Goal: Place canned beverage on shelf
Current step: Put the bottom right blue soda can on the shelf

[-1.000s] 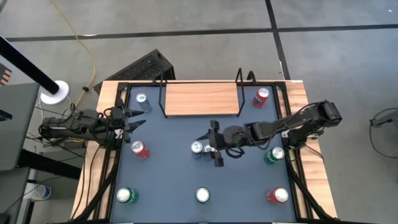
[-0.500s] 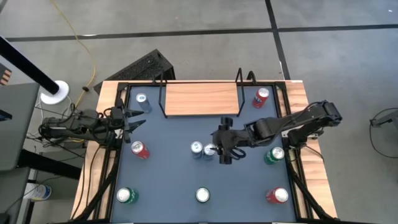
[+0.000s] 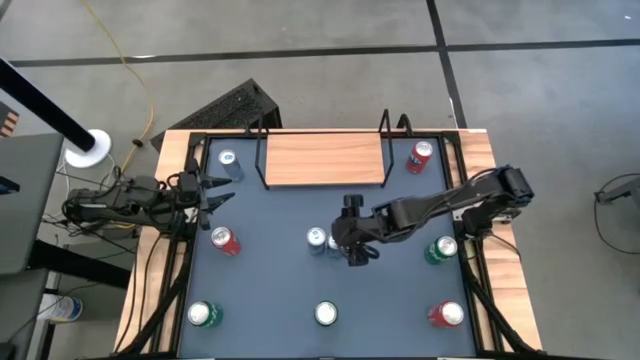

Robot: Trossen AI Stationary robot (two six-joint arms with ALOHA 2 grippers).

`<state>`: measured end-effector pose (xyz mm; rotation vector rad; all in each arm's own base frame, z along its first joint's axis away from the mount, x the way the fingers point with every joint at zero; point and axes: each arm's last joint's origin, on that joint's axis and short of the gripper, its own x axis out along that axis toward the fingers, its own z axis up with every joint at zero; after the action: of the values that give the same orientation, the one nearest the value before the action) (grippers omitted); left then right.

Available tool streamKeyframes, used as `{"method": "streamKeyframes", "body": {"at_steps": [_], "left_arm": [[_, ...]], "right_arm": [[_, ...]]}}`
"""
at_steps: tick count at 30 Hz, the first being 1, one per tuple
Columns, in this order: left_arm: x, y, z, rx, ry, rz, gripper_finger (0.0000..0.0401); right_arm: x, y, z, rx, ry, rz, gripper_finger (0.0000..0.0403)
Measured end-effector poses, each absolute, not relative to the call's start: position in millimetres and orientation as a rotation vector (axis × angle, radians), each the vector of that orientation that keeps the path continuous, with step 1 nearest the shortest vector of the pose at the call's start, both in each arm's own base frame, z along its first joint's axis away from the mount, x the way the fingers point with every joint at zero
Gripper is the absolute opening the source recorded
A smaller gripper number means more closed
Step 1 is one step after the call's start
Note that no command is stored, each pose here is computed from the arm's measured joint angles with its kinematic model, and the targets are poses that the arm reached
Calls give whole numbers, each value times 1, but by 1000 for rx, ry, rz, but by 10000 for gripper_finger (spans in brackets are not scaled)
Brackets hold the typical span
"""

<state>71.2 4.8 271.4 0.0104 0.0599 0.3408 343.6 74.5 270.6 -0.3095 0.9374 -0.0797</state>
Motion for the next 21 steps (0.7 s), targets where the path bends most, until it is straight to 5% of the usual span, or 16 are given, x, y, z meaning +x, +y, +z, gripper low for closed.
{"method": "streamKeyframes", "body": {"at_steps": [21], "left_arm": [[71,5,271,9,68,340,171]], "right_arm": [[354,81,309,-174,856,-165,261]]}}
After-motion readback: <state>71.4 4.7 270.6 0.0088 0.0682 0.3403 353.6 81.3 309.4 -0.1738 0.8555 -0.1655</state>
